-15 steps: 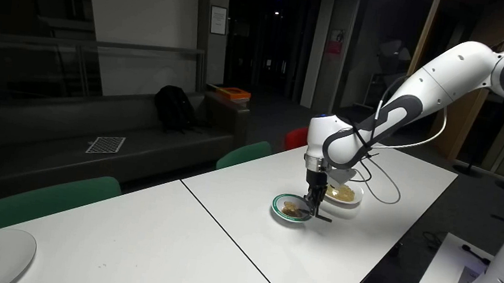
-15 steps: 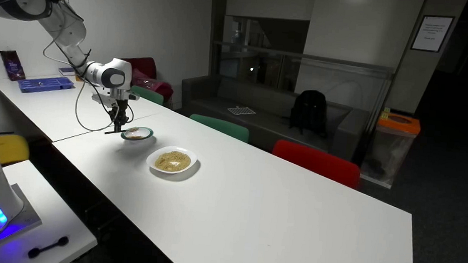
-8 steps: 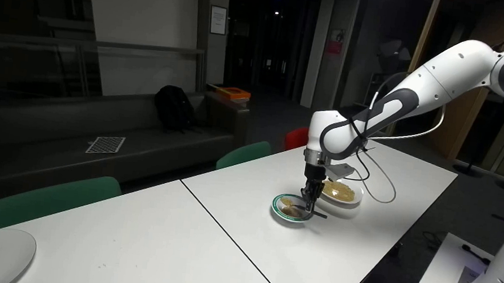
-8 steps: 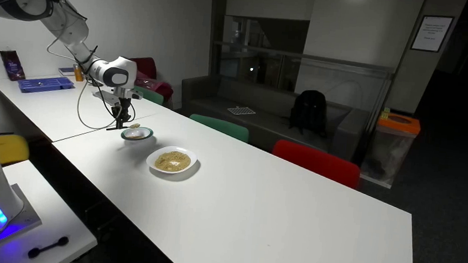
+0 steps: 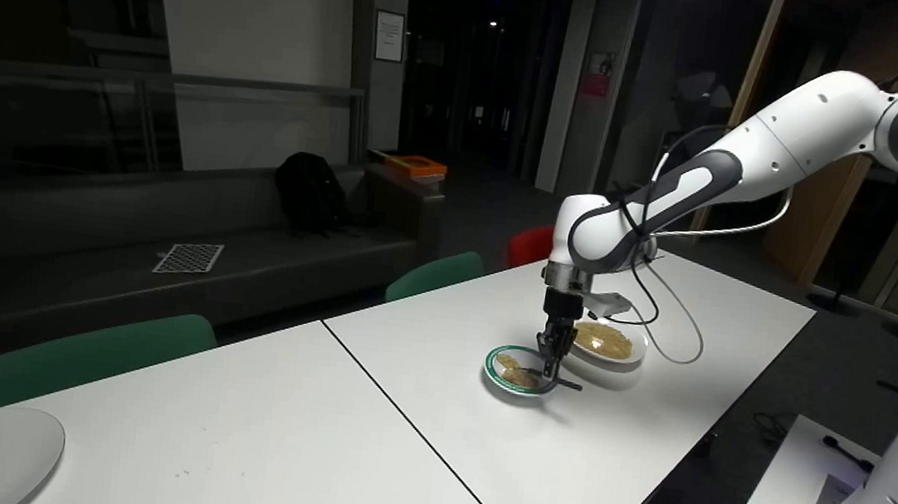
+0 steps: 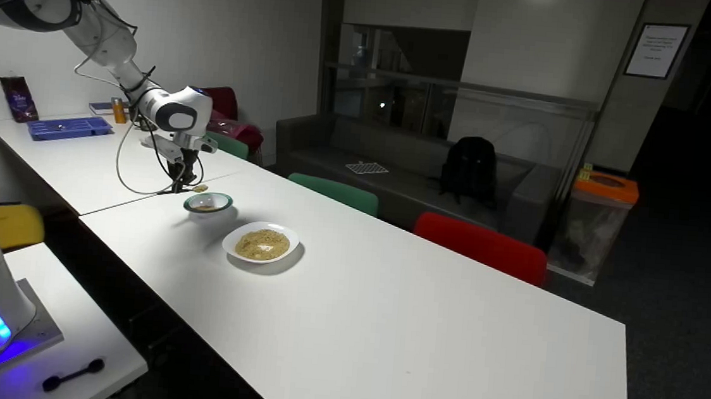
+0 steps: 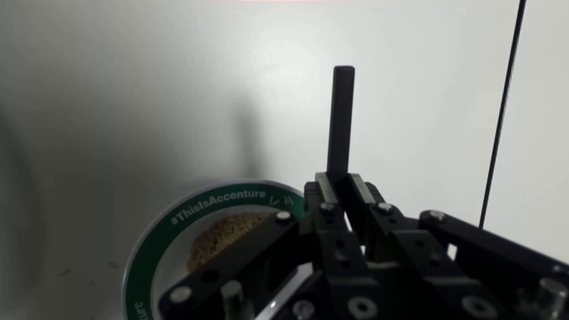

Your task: Use the spoon to put sugar in the green and white bowl

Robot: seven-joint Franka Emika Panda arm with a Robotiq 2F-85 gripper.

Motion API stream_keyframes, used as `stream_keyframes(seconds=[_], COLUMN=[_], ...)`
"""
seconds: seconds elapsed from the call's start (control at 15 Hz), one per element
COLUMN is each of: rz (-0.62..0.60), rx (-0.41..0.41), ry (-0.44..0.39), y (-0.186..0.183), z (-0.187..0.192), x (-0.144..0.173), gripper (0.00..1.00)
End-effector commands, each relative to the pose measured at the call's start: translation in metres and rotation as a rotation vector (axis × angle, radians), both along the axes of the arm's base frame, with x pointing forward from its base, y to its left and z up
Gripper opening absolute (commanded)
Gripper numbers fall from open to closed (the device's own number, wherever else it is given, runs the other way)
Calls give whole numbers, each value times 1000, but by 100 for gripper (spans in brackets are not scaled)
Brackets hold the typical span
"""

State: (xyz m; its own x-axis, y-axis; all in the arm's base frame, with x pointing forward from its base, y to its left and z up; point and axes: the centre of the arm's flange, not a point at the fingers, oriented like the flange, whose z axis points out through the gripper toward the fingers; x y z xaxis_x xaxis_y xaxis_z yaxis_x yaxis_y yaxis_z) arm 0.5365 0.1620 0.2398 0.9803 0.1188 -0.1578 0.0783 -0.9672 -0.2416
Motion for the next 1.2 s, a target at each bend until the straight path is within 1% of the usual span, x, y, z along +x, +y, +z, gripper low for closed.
stream_keyframes(seconds=[0.0,0.47,1.13], rz=[24,40,49], rx=[63,121,216], ry=[33,59,52], y=[-8,-14,-30], z=[18,27,46], x=[-6,-11,-13], gripper=[3,3,3])
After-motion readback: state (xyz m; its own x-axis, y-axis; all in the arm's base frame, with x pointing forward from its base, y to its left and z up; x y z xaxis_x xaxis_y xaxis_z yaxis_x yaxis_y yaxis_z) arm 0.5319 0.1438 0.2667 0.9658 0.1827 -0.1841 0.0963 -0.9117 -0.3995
